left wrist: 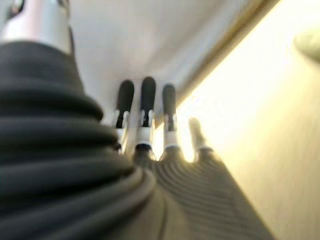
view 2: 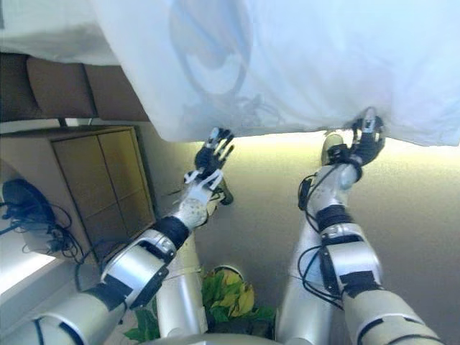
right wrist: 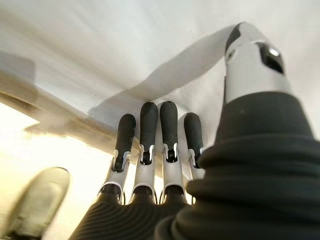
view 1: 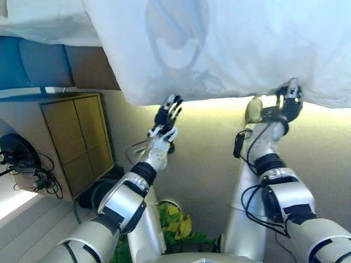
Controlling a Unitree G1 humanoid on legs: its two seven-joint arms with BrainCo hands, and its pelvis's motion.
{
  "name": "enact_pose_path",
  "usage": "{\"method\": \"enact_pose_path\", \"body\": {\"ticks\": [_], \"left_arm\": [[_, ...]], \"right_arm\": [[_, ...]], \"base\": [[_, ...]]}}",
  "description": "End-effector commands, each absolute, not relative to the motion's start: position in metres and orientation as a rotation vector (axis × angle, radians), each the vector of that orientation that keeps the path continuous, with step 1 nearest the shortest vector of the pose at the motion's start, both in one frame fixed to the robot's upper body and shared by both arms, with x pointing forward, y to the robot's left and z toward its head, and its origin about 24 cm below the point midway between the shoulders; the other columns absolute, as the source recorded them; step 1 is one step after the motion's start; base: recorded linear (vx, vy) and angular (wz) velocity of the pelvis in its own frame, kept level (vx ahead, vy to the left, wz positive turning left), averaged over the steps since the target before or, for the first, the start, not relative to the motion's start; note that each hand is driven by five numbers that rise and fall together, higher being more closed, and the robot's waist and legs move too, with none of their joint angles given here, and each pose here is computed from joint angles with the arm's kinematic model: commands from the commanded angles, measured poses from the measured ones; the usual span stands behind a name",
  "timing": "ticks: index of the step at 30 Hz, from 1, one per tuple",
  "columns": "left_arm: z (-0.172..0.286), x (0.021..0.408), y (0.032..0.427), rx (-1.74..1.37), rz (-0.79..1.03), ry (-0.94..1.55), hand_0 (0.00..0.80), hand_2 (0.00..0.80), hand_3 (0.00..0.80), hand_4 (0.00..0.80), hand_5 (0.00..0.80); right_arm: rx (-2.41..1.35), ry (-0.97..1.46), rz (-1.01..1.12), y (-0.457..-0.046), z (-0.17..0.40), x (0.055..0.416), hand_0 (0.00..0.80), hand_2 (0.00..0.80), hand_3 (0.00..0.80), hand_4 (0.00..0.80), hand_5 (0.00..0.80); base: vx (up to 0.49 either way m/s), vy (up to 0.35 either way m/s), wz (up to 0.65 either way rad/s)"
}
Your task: Make the bed neatly
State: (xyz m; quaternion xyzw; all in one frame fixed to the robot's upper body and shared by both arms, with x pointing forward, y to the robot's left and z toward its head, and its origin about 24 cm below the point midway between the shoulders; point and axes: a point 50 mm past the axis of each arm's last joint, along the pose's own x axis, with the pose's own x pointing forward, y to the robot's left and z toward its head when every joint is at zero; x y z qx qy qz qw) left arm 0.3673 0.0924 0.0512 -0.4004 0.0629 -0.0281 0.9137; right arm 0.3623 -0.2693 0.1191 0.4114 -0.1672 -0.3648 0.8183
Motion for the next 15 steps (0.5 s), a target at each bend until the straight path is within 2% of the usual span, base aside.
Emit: {"method": "enact_pose_path", "body": {"ticks": [1,6,11,15], "left_arm": [[0.031,0.359,0.129,-0.860,0.036,0.110,0.000,0.000,0.000,0.000,0.000],[0.005,0.340,0.157,-0.962,0.118,0.097,0.000,0.000,0.000,0.000,0.000],[-0.015,0.323,0.161,-1.001,0.159,0.118,0.000,0.000,0.000,0.000,0.000],[-0.026,0.313,0.161,-1.022,0.161,0.138,0.000,0.000,0.000,0.000,0.000]], "right_arm": [[0.819,-0.376,-0.883,-0.318,0.106,0.337,0.000,0.000,0.000,0.000,0.000],[0.803,-0.369,-0.998,-0.358,0.098,0.315,0.000,0.000,0.000,0.000,0.000],[0.825,-0.295,-1.152,-0.381,0.076,0.291,0.000,0.000,0.000,0.000,0.000],[0.929,-0.164,-1.326,-0.395,0.037,0.258,0.000,0.000,0.000,0.000,0.000]], "base": [[0.000,0.038,0.09],[0.004,0.069,0.10],[0.024,0.062,0.04],[0.007,0.006,0.00]]}}
